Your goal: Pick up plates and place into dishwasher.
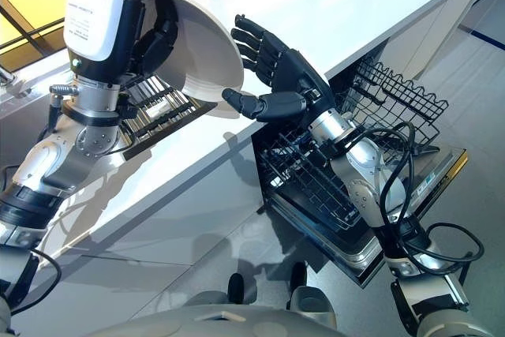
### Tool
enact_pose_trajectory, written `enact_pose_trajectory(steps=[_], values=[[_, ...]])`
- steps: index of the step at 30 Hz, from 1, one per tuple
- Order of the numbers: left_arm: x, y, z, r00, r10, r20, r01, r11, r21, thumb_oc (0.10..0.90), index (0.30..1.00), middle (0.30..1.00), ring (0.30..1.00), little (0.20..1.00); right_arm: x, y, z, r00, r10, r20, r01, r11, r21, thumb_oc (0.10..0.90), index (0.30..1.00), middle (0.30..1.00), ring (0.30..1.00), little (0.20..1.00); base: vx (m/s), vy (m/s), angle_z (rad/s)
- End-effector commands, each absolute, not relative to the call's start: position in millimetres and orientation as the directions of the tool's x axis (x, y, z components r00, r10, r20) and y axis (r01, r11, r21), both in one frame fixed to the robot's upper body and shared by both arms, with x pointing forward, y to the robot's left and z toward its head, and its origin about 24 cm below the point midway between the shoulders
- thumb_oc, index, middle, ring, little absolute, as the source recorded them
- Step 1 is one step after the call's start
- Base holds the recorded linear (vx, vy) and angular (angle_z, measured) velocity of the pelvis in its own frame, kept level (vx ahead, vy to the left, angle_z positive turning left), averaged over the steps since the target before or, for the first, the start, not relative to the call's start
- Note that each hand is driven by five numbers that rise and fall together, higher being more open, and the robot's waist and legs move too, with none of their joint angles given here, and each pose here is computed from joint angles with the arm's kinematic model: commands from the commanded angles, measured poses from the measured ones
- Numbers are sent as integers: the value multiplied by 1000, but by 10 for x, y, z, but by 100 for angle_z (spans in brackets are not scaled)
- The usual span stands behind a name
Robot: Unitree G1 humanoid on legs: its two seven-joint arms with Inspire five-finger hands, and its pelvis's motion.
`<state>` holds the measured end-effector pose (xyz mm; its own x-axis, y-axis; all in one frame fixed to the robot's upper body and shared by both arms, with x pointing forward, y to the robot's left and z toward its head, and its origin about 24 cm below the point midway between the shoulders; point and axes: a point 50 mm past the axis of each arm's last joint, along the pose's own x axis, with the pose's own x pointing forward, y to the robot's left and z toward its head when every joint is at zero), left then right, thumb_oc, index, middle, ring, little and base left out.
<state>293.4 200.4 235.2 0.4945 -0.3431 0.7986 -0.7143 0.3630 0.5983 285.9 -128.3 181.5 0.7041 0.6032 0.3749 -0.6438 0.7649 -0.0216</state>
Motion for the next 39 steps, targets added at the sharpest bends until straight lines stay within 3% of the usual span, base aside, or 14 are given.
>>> enact_pose_trajectory(steps=[1, 21, 23, 24, 25, 34, 39], values=[[2988, 2086, 2597, 411, -288, 865, -788, 366, 496, 100, 300, 300, 300, 200, 2706, -1109, 2315, 521, 614, 593, -702, 703, -113, 800, 900, 900, 900, 900, 0, 0, 0], [2732, 1346, 2660, 203, -492, 847, -622, 603, 500, 100, 300, 300, 300, 200, 2754, -890, 2284, 601, 528, 599, -696, 715, 68, 800, 900, 900, 900, 900, 0, 0, 0], [2697, 1297, 2654, 181, -510, 841, -611, 612, 502, 100, 300, 300, 300, 200, 2757, -891, 2279, 613, 517, 597, -688, 721, 83, 690, 806, 806, 806, 790, 2, 2, 6], [2676, 1280, 2655, 168, -517, 839, -607, 616, 502, 100, 300, 300, 300, 200, 2759, -890, 2273, 619, 515, 593, -686, 722, 88, 224, 406, 406, 406, 324, 4, 8, 6], [2661, 1267, 2654, 158, -524, 837, -604, 619, 501, 100, 300, 300, 300, 200, 2763, -890, 2267, 625, 512, 589, -683, 724, 95, 100, 300, 300, 300, 200, 5, 16, 5], [2555, 1248, 2700, 81, -549, 832, -654, 601, 460, 100, 300, 300, 300, 200, 2773, -1005, 2247, 663, 450, 598, -619, 779, 102, 100, 300, 300, 300, 200, 2, 13, 5], [2584, 1339, 2730, 101, -518, 849, -686, 582, 437, 100, 300, 300, 300, 200, 2786, -1091, 2250, 685, 418, 597, -575, 813, 91, 100, 300, 300, 300, 200, 2, 4, 1]])
